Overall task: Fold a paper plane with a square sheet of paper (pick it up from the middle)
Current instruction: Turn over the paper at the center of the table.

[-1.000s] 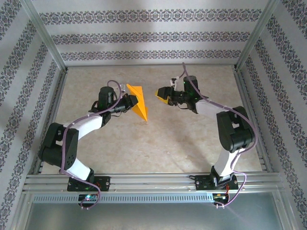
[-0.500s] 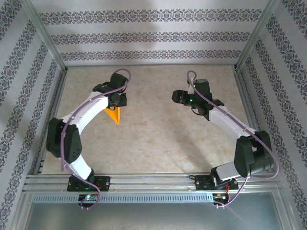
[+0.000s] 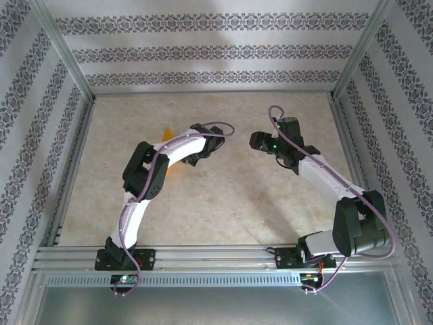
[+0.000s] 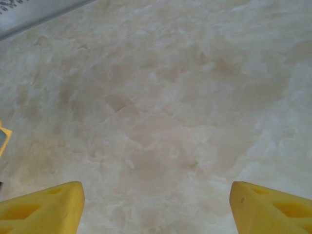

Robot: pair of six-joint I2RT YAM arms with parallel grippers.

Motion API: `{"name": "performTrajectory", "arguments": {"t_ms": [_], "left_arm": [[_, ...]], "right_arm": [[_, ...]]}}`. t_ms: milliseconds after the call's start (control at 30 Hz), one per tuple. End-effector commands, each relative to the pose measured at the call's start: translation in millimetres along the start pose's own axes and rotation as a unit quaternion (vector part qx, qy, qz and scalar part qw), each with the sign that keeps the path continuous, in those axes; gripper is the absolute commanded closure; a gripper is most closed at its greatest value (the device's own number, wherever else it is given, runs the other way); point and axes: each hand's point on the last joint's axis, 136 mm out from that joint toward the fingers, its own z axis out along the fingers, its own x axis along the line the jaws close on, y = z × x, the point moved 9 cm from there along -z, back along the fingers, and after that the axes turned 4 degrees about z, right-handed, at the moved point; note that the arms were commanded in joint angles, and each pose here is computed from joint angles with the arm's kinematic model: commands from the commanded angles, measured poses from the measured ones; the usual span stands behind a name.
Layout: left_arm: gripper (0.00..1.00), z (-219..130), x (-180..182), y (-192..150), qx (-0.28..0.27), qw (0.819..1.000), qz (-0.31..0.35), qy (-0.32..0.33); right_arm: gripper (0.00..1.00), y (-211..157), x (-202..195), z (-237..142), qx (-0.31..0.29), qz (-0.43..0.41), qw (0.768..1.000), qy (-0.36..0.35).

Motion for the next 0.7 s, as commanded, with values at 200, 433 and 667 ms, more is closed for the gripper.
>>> {"name": "performTrajectory", "arguments": {"t_ms": [200,433,667], "left_arm": [[0.86,10.1,-34.0,0.0,0.020,1.000,-0.011,-0.009],[0.66,-18.2,-42.6,4.5,0.004,0.991,-0.040,-0.130],[0.50,-94.8,-51.1,9.0,-0.059,0.902,-0.084,-0.419]], "right_arm": [[0.21,1.4,-13.3,-3.3,-0.009,0.037,0.999,-0.003],[0.21,0.6,-13.4,4.4,0.001,0.051,0.999,0.004],[0.22,1.4,-13.9,8.7,0.004,0.061,0.998,0.007]]}}
